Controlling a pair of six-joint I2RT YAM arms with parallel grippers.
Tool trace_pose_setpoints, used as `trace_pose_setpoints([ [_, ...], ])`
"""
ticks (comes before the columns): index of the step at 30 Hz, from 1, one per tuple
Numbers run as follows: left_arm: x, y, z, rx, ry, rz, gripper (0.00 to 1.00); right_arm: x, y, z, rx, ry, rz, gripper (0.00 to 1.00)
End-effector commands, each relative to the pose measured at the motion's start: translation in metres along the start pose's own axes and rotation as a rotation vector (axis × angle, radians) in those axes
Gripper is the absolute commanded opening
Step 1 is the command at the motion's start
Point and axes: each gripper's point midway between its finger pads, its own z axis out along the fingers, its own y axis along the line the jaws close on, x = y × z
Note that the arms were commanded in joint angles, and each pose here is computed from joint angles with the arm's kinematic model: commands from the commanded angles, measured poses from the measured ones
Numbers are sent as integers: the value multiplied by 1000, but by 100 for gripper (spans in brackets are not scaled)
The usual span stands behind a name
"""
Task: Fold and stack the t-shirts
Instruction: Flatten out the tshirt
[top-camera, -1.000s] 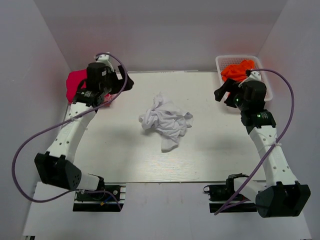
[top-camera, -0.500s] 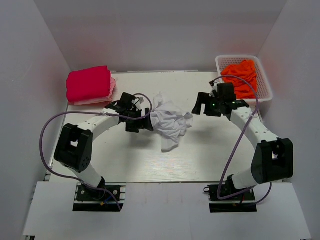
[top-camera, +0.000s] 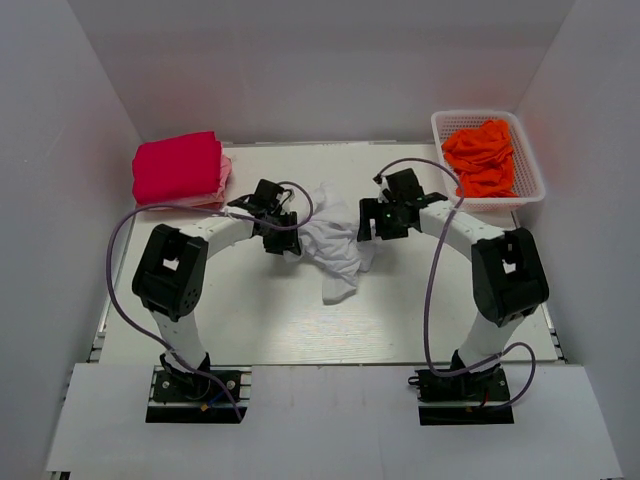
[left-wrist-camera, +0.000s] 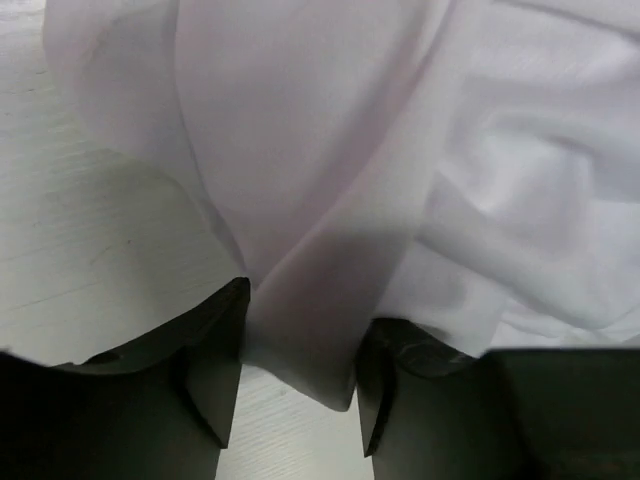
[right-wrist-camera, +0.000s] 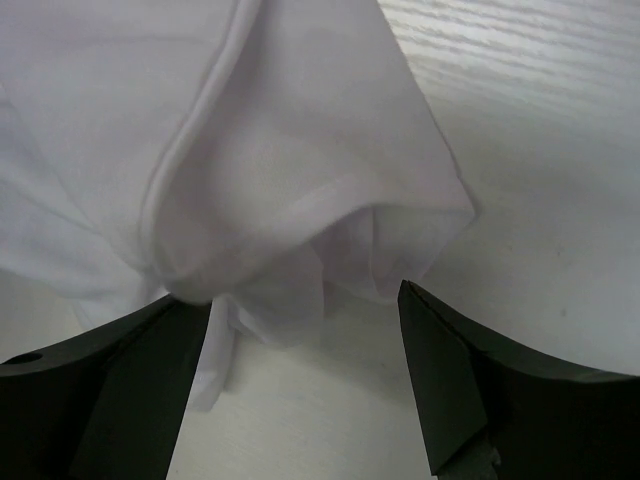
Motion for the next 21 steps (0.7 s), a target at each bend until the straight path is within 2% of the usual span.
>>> trace_pose_setpoints([
  [1,-31,-17,-13,43,-101,42,47,-35,18,5,-33,-91,-49,80],
  [5,-36,-21,-18,60,-113,67,26,-51,35,17,-91,-107,-79,77],
  [6,-40,-23,-20,64,-124,70,7,-51,37,21,-105,-104,-86,59],
  [7,-39,-20,-20,46,-121,66,0,-59,40,21,-110,-120,-83,31],
  [8,-46,-24,-26,48,-126,67,0,-61,41,20,-100,-124,-78,0],
  [10,-67,-30,-50,22,-198,85,0,-87,35,-1,-33,-202,-58,0],
  [11,-67,-26,-50,1,-196,81,0,-93,29,-7,17,-231,-51,0],
  [13,-84,-32,-81,-17,-268,87,0,-111,22,-33,85,-317,-44,0],
  [14,-99,-31,-97,-56,-329,86,0,-126,19,-61,129,-396,-31,0],
  [16,-117,-31,-132,-106,-426,71,0,-137,13,-82,184,-444,-17,0],
  [17,-126,-36,-151,-112,-464,70,0,-153,7,-113,250,-526,-3,0],
  [19,-139,-40,-184,-130,-542,65,0,-165,11,-142,266,-588,-17,0],
  [21,-151,-50,-217,-115,-614,75,0,-180,16,-189,289,-702,-40,0],
])
